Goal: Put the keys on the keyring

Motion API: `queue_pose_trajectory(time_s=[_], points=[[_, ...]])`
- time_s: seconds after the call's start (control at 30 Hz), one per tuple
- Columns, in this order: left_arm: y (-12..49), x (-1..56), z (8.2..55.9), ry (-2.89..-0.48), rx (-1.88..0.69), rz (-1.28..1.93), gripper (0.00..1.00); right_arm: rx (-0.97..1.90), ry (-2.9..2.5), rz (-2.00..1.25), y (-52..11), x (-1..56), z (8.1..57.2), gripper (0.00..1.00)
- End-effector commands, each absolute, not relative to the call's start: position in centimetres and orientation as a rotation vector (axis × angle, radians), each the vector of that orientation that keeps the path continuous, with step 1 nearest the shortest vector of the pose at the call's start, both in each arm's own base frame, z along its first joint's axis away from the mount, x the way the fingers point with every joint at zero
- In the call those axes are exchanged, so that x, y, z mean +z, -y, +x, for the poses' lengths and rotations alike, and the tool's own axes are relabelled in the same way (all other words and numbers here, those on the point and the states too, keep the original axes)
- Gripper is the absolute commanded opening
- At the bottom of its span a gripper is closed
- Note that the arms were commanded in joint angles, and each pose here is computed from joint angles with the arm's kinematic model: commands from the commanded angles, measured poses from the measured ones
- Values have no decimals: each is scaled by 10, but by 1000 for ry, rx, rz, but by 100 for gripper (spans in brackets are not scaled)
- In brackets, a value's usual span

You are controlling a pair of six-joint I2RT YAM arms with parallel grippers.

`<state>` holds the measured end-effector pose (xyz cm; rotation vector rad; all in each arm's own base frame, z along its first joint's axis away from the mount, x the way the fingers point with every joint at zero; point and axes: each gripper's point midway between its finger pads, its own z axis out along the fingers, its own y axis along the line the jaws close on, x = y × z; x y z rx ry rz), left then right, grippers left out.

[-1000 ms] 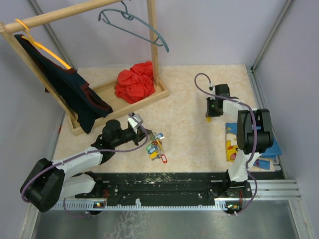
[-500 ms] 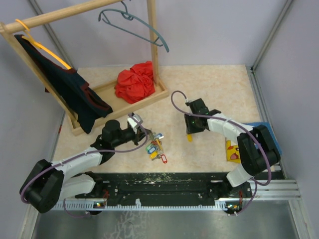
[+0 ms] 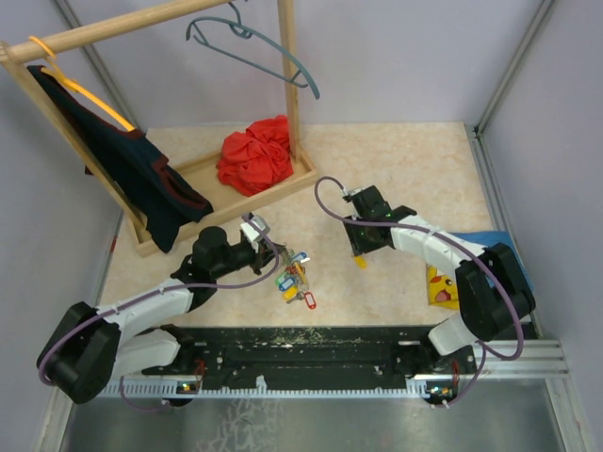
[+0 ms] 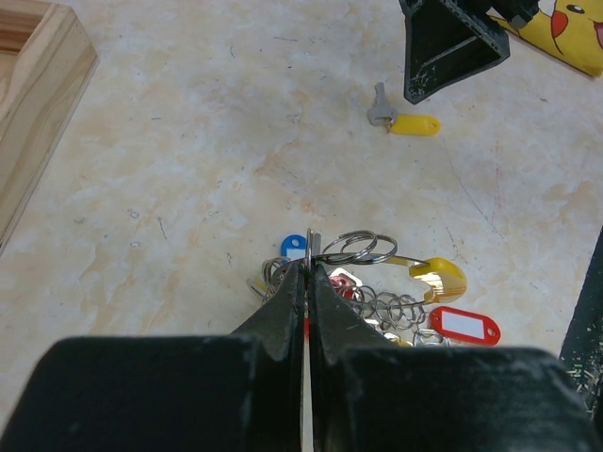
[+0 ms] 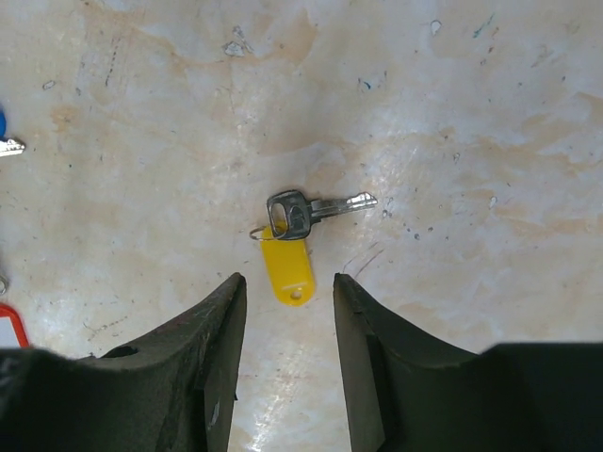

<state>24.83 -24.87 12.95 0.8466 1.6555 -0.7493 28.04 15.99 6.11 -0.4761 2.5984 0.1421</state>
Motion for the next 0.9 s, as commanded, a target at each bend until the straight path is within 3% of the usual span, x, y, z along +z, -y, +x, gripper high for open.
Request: queue_pose_trajectory(time_s=[0.0, 0.5, 0.87], points=[[249, 144, 254, -1613, -736, 837, 1, 216, -2543, -563, -179, 74, 288, 41], [249, 141, 256, -1630, -729, 830, 1, 31, -2470, -88, -174, 58, 295, 42], [249, 140, 256, -1636, -733, 832, 1, 16, -2461, -44, -186, 37, 290, 38]])
